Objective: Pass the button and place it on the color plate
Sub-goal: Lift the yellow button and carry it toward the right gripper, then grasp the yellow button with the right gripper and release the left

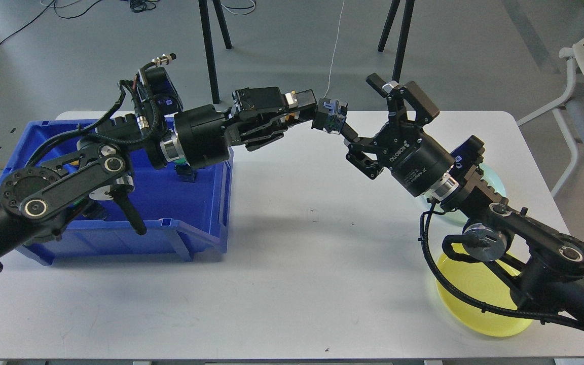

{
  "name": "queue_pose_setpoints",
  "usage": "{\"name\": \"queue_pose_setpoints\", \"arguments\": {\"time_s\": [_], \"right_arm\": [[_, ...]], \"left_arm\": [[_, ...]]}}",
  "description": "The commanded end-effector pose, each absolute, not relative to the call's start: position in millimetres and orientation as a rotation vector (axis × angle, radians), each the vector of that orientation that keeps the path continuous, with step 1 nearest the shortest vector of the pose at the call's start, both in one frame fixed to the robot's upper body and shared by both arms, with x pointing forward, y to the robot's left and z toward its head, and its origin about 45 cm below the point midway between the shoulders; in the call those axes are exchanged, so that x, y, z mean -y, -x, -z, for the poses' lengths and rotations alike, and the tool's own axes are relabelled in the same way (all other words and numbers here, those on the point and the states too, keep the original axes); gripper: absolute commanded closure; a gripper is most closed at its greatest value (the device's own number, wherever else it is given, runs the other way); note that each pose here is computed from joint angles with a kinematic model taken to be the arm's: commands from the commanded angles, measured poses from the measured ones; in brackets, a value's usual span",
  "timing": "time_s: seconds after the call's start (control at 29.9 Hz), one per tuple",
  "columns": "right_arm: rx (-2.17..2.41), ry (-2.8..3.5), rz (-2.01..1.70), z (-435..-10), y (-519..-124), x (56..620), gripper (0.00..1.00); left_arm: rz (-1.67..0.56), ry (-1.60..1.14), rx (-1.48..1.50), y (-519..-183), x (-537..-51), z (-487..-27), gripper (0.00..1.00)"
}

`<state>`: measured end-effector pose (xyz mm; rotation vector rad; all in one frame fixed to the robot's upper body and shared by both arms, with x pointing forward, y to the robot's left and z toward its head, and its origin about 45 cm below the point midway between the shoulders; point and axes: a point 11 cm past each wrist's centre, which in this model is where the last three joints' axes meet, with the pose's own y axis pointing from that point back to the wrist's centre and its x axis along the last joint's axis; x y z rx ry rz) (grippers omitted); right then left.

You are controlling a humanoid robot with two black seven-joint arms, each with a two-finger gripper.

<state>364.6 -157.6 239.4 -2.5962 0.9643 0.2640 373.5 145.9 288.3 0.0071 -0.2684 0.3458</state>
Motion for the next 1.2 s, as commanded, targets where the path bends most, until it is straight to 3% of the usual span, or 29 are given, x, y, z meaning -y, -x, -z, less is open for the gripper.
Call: {"name": "queue_pose_setpoints", "arguments": {"time_s": [0.0,0.7,0.77,0.8,0.87,0.9,1.04,1.17], "right_arm": [[-0.936,2.599,-0.283,-236.6,-361.5,143.5,0.01],[-0.835,2.636,-0.339,-229.4,-347.4,117.2,0.05],[-0.832,2.636,-0.339,-230.1,-346.9,116.6,0.17],[-0.829,2.637,-0.336,-230.7,-346.6,116.6,0.32],[-0.843,2.635,-0.330,-230.8,-346.9,116.3,0.77],[-0.873,2.631,-0.322,-229.6,-349.4,117.7,0.86],[-0.919,2.619,-0.323,-227.4,-350.3,120.9,0.98],[-0.936,2.614,-0.331,-225.2,-349.9,122.5,1.00]], "left_arm": [[-0.355,-0.015,0.251,-373.3,-147.2,-279.4,0.96],[-0.386,-0.053,0.232,-377.7,-156.5,-263.1,0.96],[-0.385,-0.054,0.233,-377.6,-156.4,-263.0,0.96],[-0.387,-0.055,0.233,-377.9,-156.8,-262.8,0.96],[-0.387,-0.055,0.233,-377.9,-156.8,-262.8,0.96],[-0.387,-0.055,0.233,-377.9,-156.8,-262.8,0.96],[-0.388,-0.054,0.234,-378.1,-156.9,-263.2,0.95],[-0.389,-0.054,0.233,-378.5,-157.3,-263.1,0.95]]}}
